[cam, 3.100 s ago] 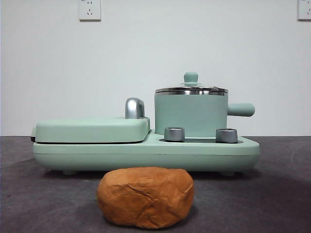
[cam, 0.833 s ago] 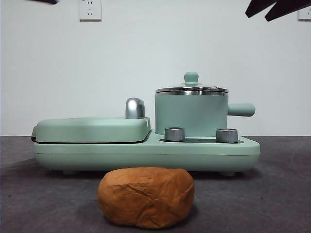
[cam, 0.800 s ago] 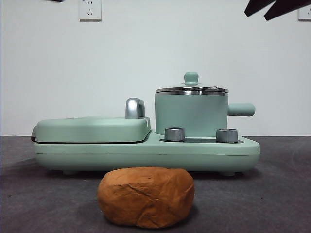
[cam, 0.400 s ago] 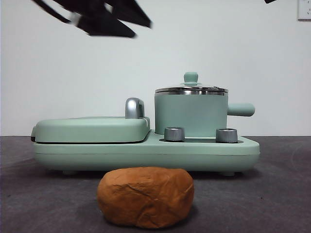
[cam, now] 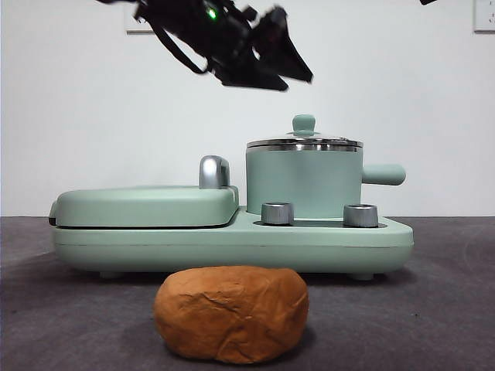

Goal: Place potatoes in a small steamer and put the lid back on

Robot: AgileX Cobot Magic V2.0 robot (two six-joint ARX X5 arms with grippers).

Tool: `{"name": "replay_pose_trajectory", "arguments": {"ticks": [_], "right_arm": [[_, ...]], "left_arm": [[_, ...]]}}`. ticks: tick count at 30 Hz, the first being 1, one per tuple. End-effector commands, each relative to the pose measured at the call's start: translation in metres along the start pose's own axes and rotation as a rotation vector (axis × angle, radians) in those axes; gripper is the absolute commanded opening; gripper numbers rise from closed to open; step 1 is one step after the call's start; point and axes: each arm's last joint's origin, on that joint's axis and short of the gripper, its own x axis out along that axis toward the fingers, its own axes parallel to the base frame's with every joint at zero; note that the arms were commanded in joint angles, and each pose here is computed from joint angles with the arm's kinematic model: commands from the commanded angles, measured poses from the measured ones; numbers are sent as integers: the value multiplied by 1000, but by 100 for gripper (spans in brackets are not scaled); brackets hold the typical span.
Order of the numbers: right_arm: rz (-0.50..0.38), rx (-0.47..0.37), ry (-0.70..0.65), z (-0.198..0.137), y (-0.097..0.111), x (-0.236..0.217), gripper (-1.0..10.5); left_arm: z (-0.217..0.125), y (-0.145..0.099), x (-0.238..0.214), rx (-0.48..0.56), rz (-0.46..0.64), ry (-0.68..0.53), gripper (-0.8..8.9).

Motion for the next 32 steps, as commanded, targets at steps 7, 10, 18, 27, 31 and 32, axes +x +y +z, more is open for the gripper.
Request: {"name": "replay_pose_trajectory", "arguments": {"ticks": [7,10,18,27,31,32], "right_arm": [[-5,4,-40,8,1,-7,329],[-5,3,-41,8,1,-8,330],[-7,1,-47,9,1,-8,329],[-7,1,-47,9,1,-8,330],[-7,1,-47,9,1,-8,329],[-7,1,-47,9,1,-8,329]], "left_arm": [[-16,6,29,64,10,-34,304],[-17,7,32,72,34,-46,305],[-26,11,42,47,42,-59,311],[-33,14,49,29,62,-49,311],[-39,15,54,-10,60,-43,311],[-40,15,55,-16,61,-45,311]]}}
